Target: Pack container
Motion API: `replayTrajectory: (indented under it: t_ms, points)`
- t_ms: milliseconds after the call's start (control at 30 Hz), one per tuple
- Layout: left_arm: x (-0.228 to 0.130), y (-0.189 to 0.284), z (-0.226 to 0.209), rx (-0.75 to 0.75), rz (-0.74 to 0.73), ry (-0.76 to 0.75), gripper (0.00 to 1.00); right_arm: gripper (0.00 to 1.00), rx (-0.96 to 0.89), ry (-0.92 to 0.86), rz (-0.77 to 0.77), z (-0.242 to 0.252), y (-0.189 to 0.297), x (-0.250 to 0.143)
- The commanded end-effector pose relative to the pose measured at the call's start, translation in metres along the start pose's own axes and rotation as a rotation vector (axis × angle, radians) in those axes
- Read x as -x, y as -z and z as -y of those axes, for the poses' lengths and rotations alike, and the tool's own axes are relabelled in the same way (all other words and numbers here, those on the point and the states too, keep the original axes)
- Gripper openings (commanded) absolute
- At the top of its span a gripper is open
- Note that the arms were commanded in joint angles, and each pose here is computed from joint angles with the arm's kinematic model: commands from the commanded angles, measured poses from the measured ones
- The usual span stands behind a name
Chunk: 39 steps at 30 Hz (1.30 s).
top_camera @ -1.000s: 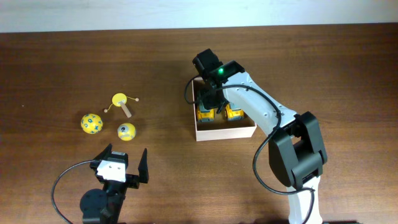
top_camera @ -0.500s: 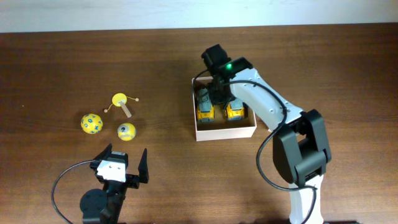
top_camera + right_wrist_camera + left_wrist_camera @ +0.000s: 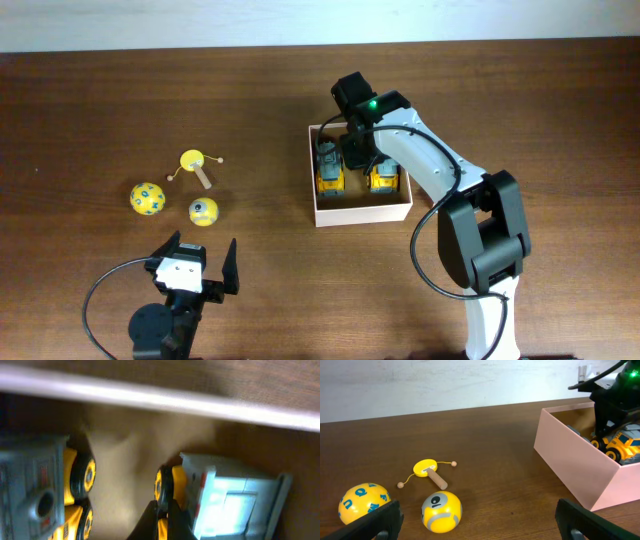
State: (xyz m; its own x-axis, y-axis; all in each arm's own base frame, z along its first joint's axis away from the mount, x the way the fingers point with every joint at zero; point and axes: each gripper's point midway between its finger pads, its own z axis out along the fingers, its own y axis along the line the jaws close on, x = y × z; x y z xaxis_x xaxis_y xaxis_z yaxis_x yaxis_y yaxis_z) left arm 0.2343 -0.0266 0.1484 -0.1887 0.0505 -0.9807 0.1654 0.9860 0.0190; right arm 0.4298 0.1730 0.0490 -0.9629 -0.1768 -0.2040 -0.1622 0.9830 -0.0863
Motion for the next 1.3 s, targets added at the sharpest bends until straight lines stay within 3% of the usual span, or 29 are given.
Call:
replayTrajectory:
  t_ms: [0,267,1267]
  points:
    - [0.000,0.000,0.000,-0.004,0.005,-0.015,0.99,0.04,0.035,0.027,-0.055,-0.011,-0.004,-0.015]
    - [0.000,0.000,0.000,-0.004,0.005,-0.016,0.99,0.04,0.044,0.053,-0.110,-0.020,-0.001,-0.030]
    - [0.000,0.000,0.000,-0.004,0.005,-0.015,0.99,0.05,-0.123,0.132,-0.067,0.012,-0.001,-0.020]
